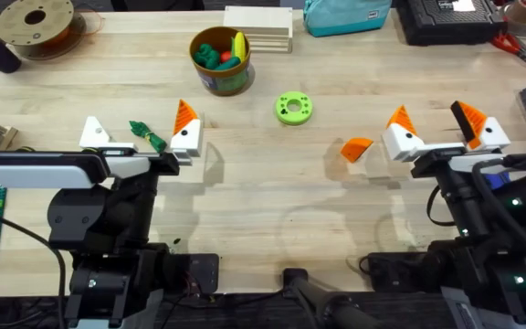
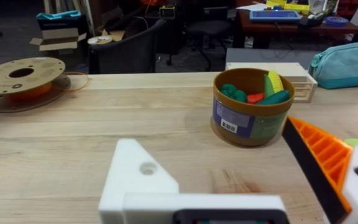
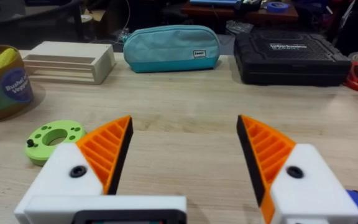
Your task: Pick up the gripper from the table and insert it into the empty holder that is missing its gripper. Then pick up a screw, insert it into the mounting hole, and use the screwdriver to tighten it. Finally, clean up the table by picking up the vegetable and placing it into the bucket.
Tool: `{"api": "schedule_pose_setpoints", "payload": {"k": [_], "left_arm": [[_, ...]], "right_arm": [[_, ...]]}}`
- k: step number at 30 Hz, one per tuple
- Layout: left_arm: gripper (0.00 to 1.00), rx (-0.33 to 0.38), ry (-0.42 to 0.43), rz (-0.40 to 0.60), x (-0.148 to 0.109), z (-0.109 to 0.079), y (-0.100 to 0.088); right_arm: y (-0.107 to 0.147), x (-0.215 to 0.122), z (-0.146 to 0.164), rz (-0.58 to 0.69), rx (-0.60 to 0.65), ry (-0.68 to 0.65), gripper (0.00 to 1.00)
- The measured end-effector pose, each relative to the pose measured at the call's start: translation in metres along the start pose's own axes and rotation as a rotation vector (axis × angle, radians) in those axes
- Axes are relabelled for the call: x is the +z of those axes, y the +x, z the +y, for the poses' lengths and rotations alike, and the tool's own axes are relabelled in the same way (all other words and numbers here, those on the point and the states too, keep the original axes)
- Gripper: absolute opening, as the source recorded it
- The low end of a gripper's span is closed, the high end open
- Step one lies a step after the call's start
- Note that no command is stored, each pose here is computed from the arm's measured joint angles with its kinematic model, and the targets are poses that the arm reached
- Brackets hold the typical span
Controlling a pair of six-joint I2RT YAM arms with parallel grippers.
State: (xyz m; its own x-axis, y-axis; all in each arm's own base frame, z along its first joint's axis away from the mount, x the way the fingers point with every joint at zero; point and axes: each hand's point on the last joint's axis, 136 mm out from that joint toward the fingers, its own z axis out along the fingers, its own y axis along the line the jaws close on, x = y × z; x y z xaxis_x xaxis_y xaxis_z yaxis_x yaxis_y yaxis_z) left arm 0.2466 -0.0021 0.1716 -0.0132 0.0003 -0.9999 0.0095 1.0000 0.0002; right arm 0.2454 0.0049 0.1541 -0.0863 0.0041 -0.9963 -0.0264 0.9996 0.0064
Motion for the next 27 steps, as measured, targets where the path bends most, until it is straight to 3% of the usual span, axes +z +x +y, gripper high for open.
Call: {"api": "schedule_pose_setpoints", "payload": {"k": [12,17,24,27], "left_arm": [[0.987,0.0,0.0,-0.007,0.0,0.0,-0.002],[0.987,-0.025,-0.01,0.08,-0.006,0.001,0.002],[0.987,-0.041,-0.05,0.212,-0.028,0.008,-0.054],[0.987,-0.038,-0.059,0.353,-0.035,0.009,-0.065]], "right_arm": [[0.001,0.0,0.0,0.006,0.005,0.001,0.99],[-0.003,-0.006,0.0,0.057,0.036,0.001,0.989],[-0.061,-0.029,0.001,0.141,0.052,0.004,0.99],[-0.081,-0.034,0.001,0.211,0.053,0.006,0.989]]}}
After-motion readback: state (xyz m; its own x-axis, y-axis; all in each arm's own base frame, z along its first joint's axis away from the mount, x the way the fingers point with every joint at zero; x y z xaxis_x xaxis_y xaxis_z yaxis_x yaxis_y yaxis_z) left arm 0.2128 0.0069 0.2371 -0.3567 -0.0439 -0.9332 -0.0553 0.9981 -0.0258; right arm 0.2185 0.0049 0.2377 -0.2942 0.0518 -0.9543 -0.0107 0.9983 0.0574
